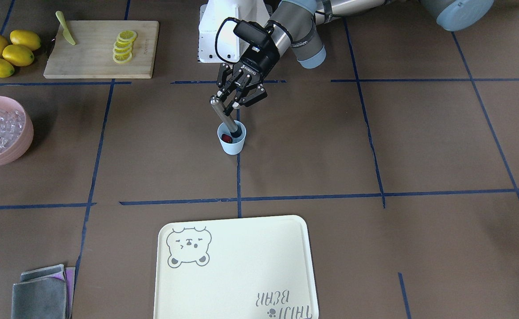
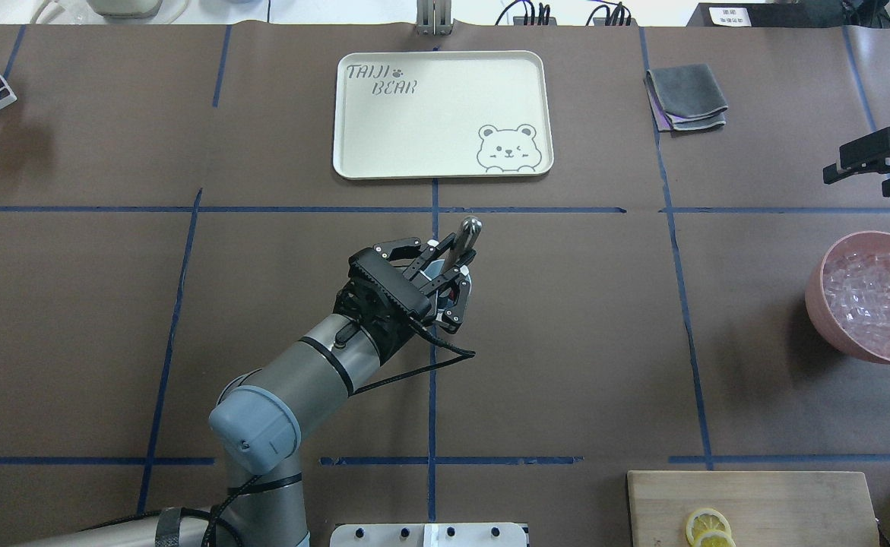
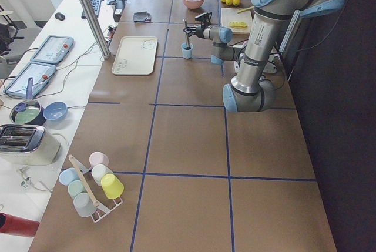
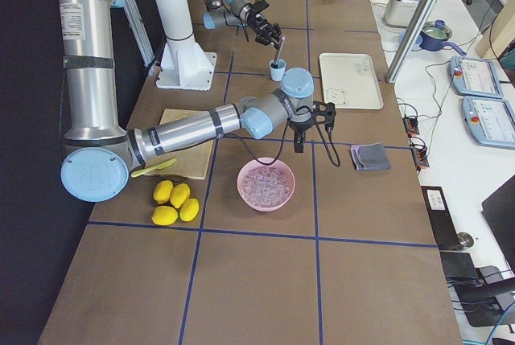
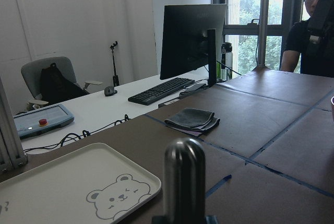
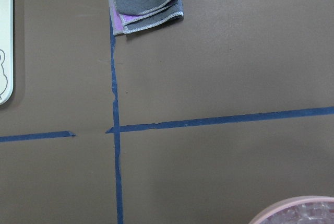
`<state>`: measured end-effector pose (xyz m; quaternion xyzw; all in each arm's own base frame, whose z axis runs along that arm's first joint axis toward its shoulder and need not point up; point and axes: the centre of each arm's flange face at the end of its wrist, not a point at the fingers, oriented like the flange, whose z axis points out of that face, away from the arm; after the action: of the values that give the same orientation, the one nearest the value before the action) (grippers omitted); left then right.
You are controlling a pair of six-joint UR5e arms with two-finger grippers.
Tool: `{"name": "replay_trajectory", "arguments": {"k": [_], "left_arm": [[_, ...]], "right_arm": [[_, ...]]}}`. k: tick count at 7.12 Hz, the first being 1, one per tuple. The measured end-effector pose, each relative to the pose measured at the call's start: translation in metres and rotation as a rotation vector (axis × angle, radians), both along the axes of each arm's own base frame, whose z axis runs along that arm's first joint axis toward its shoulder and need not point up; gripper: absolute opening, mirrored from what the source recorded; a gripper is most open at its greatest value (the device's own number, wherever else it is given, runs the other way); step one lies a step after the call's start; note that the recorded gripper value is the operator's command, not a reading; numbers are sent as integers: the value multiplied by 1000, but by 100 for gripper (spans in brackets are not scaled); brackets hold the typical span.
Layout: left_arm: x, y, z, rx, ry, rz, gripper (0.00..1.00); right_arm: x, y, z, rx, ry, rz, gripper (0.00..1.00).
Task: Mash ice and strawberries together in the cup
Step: 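Press the muddler down onto the ice and strawberry in the cup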
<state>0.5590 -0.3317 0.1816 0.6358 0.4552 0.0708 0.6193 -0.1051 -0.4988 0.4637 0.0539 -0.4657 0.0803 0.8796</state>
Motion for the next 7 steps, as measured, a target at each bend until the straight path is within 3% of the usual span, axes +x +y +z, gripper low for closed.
{"name": "replay_trajectory", "arguments": {"k": [3,6,7], "left_arm": [[-1,0,1,0,-1,0,0],[-21,4,-30,9,26,0,0],[-29,4,-42,-1,-11,-3,0]], "right_arm": [[0,0,0,0,-1,0,100],[0,1,-2,2,-5,-2,100],[0,2,-3,2,-6,-2,100]]}}
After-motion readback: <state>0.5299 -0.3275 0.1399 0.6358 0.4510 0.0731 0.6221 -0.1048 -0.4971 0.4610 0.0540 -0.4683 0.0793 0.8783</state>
